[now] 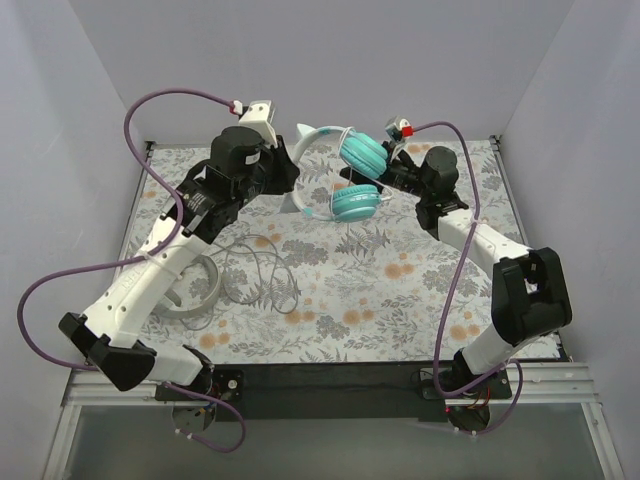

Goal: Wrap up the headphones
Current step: Wrap the headphone cable with the right arm

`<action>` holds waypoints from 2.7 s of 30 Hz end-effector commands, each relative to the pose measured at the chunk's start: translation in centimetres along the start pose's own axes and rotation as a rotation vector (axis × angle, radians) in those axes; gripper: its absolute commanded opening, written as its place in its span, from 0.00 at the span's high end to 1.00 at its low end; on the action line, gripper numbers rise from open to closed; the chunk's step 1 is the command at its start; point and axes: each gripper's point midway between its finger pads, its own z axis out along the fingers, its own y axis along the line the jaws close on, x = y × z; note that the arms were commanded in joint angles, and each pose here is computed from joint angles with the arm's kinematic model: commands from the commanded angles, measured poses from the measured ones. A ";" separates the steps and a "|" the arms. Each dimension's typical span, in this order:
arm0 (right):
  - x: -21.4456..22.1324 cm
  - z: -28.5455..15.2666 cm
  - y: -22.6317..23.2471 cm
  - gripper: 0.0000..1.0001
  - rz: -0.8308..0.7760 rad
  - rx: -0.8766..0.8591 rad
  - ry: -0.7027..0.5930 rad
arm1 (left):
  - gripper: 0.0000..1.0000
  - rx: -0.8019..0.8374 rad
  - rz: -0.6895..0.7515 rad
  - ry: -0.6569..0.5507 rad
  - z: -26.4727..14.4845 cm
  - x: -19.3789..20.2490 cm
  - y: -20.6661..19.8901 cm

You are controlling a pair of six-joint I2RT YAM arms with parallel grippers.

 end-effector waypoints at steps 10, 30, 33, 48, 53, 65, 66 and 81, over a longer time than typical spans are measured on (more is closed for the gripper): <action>-0.1 0.9 2.6 0.89 0.036 -0.097 -0.095 | 1.00 0.044 -0.108 -0.201 -2.5 -7.3 -2.4; 4.1 1.8 7.7 0.89 0.088 -0.178 -0.077 | 1.00 -0.079 -0.129 -0.338 -2.4 -11.7 -1.0; 4.7 1.4 8.4 0.89 0.094 -0.181 -0.079 | 1.00 -0.097 -0.119 -0.346 -2.2 -12.1 -0.9; 7.3 -1.0 12.9 0.91 0.127 -0.221 -0.081 | 1.00 -0.214 -0.078 -0.404 -1.2 -13.1 1.0; 8.2 -1.9 14.1 0.91 0.135 -0.224 -0.075 | 1.00 -0.246 -0.069 -0.416 -0.7 -13.3 1.5; 9.6 -3.7 15.9 0.95 0.141 -0.197 -0.031 | 1.00 -0.325 -0.054 -0.394 1.7 -11.4 3.0; 9.8 -3.8 16.1 0.95 0.139 -0.195 -0.023 | 1.00 -0.328 -0.054 -0.392 1.9 -11.3 3.1; 8.3 -4.6 14.7 0.99 0.024 -0.027 0.139 | 1.00 -0.461 0.028 -0.281 6.8 -6.2 5.9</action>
